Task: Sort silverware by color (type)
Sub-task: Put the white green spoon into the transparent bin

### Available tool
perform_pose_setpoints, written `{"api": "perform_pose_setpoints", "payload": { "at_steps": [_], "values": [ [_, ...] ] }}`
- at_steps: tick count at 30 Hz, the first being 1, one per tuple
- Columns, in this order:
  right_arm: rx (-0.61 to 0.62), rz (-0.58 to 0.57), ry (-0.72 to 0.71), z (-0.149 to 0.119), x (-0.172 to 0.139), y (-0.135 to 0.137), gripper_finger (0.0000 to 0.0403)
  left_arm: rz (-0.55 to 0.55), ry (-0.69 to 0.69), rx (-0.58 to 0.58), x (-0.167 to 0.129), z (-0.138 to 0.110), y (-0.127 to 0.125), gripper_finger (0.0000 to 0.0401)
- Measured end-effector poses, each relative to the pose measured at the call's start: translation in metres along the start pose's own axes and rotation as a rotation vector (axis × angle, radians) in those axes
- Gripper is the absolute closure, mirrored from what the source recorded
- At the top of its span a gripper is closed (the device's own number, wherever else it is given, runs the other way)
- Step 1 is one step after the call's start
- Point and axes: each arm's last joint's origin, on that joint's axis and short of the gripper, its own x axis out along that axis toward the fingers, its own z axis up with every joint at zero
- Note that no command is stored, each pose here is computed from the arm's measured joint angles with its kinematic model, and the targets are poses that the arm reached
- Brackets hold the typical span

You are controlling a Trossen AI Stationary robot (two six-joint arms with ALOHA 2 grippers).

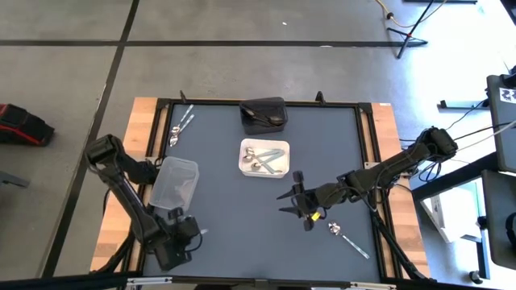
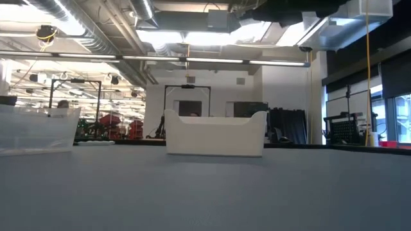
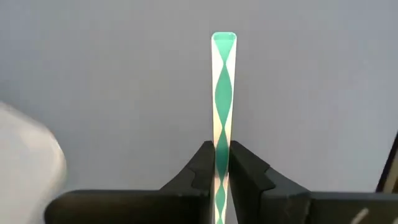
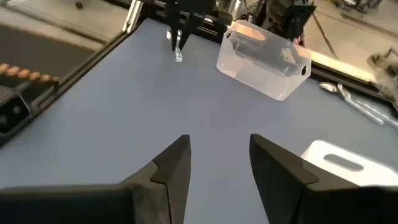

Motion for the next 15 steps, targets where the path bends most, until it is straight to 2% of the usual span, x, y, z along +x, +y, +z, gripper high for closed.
{"api": "perform_pose_setpoints", "payload": {
  "at_steps": [5, 9, 15],
  "values": [
    [0.114, 0.011, 0.018, -0.002, 0.0, 0.001, 0.0246, -0.034, -0.17, 0.147, -0.018, 0.026, 0.007, 0.0372],
    [0.156, 0.081, 0.058, -0.006, 0.0, 0.003, 0.0246, -0.019, -0.293, 0.253, -0.028, 0.051, 0.015, 0.037],
    [0.227, 0.082, 0.118, -0.015, -0.001, 0.005, 0.0246, 0.0, -0.398, 0.329, -0.041, 0.085, 0.031, 0.0369]
  ]
}}
